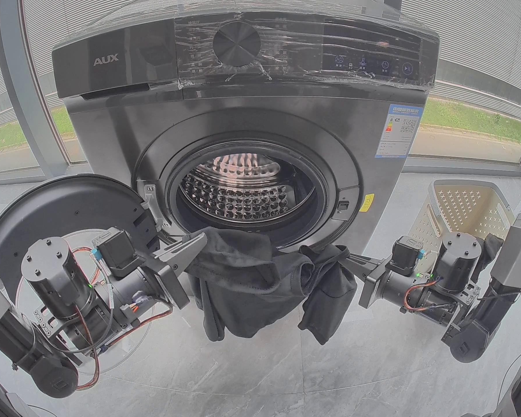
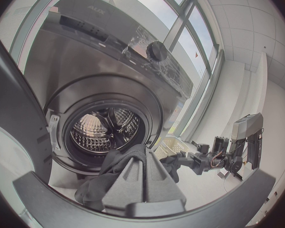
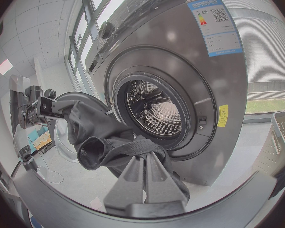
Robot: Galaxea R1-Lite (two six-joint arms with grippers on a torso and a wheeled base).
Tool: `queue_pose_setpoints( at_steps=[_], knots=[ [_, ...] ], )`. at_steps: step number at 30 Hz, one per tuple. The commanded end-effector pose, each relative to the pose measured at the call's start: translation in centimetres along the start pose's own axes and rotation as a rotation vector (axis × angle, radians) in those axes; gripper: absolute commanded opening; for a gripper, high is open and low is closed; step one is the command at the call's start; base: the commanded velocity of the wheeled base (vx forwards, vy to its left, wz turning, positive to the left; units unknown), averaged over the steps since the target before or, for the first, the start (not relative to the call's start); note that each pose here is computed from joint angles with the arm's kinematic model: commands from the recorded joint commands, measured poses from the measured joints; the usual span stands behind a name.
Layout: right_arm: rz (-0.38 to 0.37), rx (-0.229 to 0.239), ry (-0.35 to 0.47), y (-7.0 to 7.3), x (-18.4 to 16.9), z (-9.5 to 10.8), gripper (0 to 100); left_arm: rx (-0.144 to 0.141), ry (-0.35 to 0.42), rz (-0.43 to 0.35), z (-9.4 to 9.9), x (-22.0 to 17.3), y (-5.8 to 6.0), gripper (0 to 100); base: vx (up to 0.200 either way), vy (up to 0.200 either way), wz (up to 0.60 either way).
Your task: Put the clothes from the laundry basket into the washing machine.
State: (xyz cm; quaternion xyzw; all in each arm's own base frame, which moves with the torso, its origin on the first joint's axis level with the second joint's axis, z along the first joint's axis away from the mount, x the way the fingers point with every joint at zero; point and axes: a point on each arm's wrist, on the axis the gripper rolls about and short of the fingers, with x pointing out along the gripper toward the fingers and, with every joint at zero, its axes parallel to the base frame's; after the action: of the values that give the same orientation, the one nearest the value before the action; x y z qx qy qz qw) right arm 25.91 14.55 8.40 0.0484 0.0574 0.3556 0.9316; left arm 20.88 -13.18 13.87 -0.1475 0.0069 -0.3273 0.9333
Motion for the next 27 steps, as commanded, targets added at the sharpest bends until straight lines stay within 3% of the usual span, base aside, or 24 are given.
queue_pose_setpoints(
  at_steps=[1, 6, 7, 15, 17, 22, 27],
  knots=[
    [0.0, -0.009, -0.031, 0.0, -0.1, 0.7, 0, -0.004, 0.059, 0.016, -1.4, 0.1, 0.4, 0, 0.0, 0.0, 0.0],
    [0.004, -0.015, -0.053, 0.2, -0.2, 1.3, 0, -0.006, 0.142, 0.037, -3.3, 0.1, 0.9, 0, 0.0, 0.0, 0.0],
    [0.005, -0.016, -0.056, 0.2, -0.1, 1.3, 0, -0.007, 0.152, 0.04, -3.5, 0.1, 0.9, 100, 0.0, 0.0, 0.0],
    [0.006, -0.022, -0.08, 0.1, 0.2, 1.8, 0, -0.016, 0.216, 0.06, -4.7, -0.6, 1.2, 100, 0.0, 0.0, 0.0],
    [0.009, -0.024, -0.092, 0.1, 0.3, 2.1, 0, -0.016, 0.266, 0.078, -5.8, -0.9, 1.5, 100, 0.0, 0.0, 0.0],
    [0.013, -0.027, -0.1, 0.3, 0.2, 2.4, 0, 0.01, 0.321, 0.086, -7.1, -0.6, 1.8, 100, 0.0, 0.0, 0.0],
    [0.018, -0.028, -0.102, 0.4, 0.2, 2.4, 0, 0.018, 0.348, 0.08, -7.9, -0.2, 1.9, 100, 0.0, 0.0, 0.0]
  ],
)
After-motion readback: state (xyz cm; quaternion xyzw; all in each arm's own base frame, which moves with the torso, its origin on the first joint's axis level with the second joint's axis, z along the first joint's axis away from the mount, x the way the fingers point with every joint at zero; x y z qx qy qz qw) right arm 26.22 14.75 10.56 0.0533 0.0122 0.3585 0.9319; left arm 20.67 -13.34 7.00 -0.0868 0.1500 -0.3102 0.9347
